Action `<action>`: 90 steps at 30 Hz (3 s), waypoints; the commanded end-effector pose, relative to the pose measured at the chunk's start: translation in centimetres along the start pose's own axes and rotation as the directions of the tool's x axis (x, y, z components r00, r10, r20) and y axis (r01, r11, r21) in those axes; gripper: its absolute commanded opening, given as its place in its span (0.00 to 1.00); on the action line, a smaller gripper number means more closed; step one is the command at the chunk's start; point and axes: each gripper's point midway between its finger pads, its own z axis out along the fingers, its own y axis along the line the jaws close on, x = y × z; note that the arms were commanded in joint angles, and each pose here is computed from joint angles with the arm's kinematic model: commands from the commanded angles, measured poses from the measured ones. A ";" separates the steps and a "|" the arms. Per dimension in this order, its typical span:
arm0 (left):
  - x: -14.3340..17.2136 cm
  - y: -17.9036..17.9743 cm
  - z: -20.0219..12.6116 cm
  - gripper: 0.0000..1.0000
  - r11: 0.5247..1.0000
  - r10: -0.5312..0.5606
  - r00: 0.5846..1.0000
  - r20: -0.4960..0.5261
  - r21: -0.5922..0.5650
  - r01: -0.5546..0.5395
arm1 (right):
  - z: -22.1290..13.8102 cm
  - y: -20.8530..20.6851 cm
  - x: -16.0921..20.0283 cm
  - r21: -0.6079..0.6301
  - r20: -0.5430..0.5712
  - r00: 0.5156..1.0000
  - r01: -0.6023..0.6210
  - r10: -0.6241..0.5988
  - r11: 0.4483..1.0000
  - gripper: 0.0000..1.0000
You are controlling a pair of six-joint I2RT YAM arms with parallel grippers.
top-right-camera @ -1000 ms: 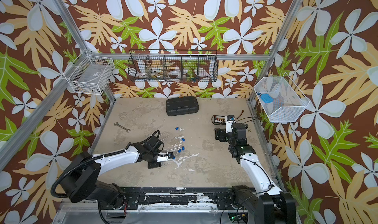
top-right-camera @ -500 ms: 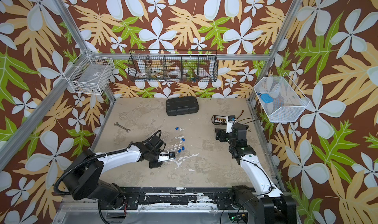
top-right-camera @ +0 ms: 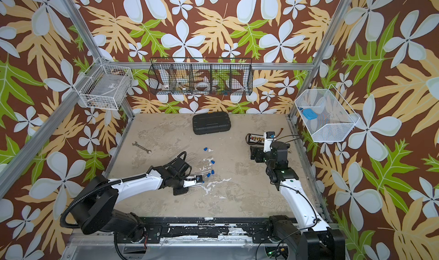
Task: Insert stoppers into test tubes
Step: Pick up the test tube at the center of the board.
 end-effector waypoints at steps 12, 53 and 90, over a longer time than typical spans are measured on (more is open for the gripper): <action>-2.4 1.7 -5.5 0.00 0.978 -0.135 0.969 0.206 -0.127 0.163 | -1.3 2.5 1.9 -0.061 -0.104 0.979 -0.181 0.174 0.982 0.82; -9.7 4.6 -13.6 0.00 0.934 -0.092 0.735 0.672 -0.198 0.298 | -3.6 30.0 7.1 -0.549 -0.699 0.683 -0.321 -0.213 0.772 0.45; -8.9 4.5 -13.4 0.23 0.927 -0.055 0.745 0.665 -0.242 0.285 | -4.6 31.1 6.7 -0.583 -0.706 0.668 -0.361 -0.234 0.728 0.15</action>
